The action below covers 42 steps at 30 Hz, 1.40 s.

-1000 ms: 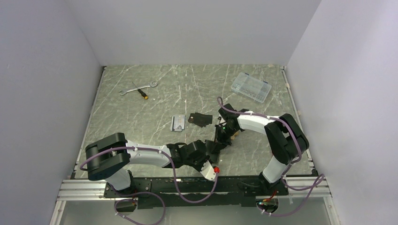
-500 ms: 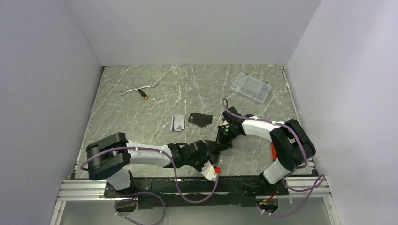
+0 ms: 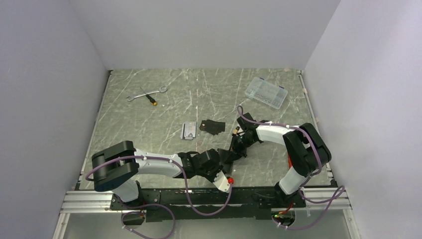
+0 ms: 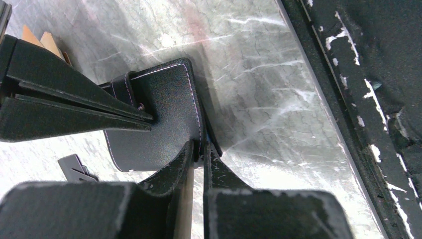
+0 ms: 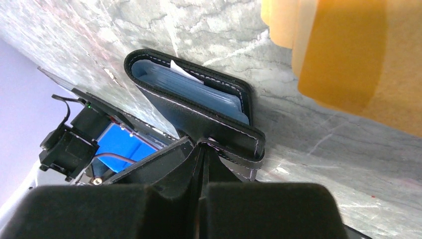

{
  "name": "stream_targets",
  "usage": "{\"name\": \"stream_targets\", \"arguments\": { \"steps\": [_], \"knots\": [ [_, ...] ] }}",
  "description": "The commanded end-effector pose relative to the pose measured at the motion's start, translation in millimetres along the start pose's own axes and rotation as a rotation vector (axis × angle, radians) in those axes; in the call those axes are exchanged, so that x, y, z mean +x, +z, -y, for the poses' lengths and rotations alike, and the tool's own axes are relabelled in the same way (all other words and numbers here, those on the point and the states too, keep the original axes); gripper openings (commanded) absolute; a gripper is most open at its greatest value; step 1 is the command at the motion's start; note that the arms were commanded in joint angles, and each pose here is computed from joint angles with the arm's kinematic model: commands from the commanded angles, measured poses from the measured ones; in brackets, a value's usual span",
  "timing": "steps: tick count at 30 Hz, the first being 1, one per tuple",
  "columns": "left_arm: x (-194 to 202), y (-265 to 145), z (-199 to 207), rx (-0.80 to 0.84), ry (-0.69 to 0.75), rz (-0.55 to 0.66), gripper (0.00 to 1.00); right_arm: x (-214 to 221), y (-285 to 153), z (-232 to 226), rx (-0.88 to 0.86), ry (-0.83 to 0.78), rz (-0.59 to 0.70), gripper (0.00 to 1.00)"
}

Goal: Put the credit cards into the card holder
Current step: Close the card holder at the center of the board.

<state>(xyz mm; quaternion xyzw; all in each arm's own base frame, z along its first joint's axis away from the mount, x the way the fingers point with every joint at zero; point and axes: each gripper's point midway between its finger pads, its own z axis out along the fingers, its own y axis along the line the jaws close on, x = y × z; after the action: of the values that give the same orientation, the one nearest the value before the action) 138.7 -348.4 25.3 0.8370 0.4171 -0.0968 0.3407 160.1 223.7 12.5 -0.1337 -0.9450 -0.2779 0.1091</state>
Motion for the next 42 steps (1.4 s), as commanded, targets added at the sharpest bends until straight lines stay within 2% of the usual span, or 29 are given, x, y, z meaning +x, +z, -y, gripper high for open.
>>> {"name": "stream_targets", "arguments": {
  "steps": [1, 9, 13, 15, 21, 25, 30, 32, 34, 37, 42],
  "knots": [
    [39, 4, 50, 0.164, -0.041, -0.134, 0.0, 11, 6, 133, 0.561, 0.087, 0.031, 0.0],
    [39, 4, 52, 0.175, -0.042, -0.139, 0.0, 15, 7, 148, 0.664, 0.092, 0.086, 0.0],
    [40, 4, 53, 0.178, -0.042, -0.143, 0.0, 18, 10, 144, 0.622, 0.122, 0.106, 0.0],
    [40, 4, 53, 0.177, -0.042, -0.143, 0.0, 13, 11, 131, 0.579, 0.106, 0.112, 0.0],
    [42, 3, 53, 0.174, -0.041, -0.15, 0.0, -25, -15, 36, 0.366, -0.014, 0.222, 0.0],
    [43, 4, 52, 0.17, -0.037, -0.152, 0.0, -25, -27, -3, 0.296, -0.07, 0.225, 0.11],
    [44, 4, 53, 0.172, -0.037, -0.154, 0.0, -14, -36, -31, 0.235, -0.116, 0.215, 0.24],
    [44, 5, 53, 0.174, -0.037, -0.153, 0.0, -8, -37, -42, 0.201, -0.131, 0.202, 0.35],
    [44, 5, 53, 0.174, -0.038, -0.152, 0.0, -5, -45, -55, 0.19, -0.153, 0.22, 0.37],
    [43, 4, 53, 0.176, -0.038, -0.149, 0.0, -6, -64, -52, 0.24, -0.157, 0.272, 0.4],
    [42, 4, 52, 0.176, -0.04, -0.146, 0.0, -6, -78, -19, 0.42, -0.15, 0.302, 0.45]
  ]
}}
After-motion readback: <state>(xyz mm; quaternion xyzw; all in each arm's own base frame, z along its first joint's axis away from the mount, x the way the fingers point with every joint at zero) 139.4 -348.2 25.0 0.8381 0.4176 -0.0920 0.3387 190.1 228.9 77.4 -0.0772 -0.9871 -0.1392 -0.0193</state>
